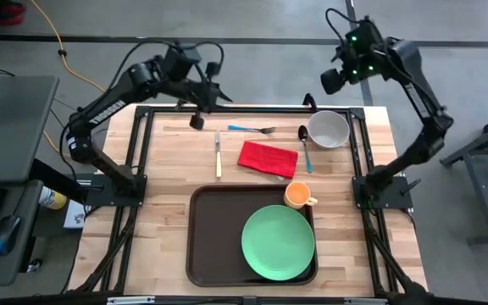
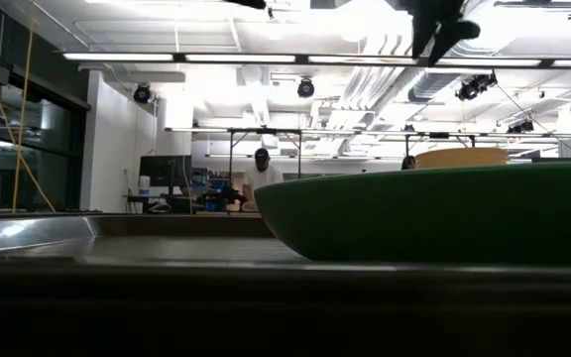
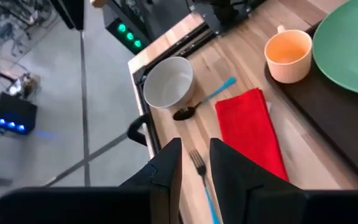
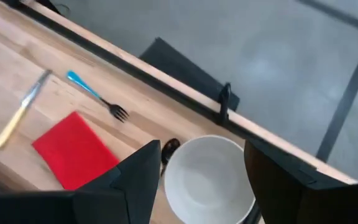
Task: Set up tray
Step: Put the white bowl on the top of the green plate
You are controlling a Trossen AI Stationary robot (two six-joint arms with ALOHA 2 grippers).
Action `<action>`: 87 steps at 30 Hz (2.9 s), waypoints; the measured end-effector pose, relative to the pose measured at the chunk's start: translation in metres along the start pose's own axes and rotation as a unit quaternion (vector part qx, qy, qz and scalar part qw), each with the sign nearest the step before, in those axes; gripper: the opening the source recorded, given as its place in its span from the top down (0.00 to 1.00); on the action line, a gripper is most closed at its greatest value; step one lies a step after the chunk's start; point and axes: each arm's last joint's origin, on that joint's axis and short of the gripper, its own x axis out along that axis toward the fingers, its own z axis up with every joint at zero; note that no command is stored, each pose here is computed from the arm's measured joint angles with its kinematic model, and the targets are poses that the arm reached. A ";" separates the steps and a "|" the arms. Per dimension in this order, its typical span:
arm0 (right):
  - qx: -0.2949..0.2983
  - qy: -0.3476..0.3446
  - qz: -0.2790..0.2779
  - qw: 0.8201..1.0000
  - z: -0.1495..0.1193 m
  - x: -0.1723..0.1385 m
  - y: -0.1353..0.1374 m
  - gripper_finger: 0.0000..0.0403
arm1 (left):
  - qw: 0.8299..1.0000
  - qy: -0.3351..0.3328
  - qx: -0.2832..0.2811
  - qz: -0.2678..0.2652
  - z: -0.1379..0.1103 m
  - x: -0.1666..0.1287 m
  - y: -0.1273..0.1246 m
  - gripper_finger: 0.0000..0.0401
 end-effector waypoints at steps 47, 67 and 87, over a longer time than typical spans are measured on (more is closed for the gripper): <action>0.042 0.215 -0.057 0.974 -0.147 0.233 0.037 0.48 | 0.990 -0.097 -0.087 -0.062 -0.118 -0.024 0.025 0.72; 0.026 0.220 -0.063 0.973 -0.150 0.235 0.034 0.68 | 0.989 -0.096 -0.097 -0.061 -0.118 -0.024 0.026 0.72; 0.004 0.272 -0.058 0.960 -0.145 0.217 0.038 1.00 | 0.988 -0.096 -0.104 -0.060 -0.118 -0.024 0.026 0.72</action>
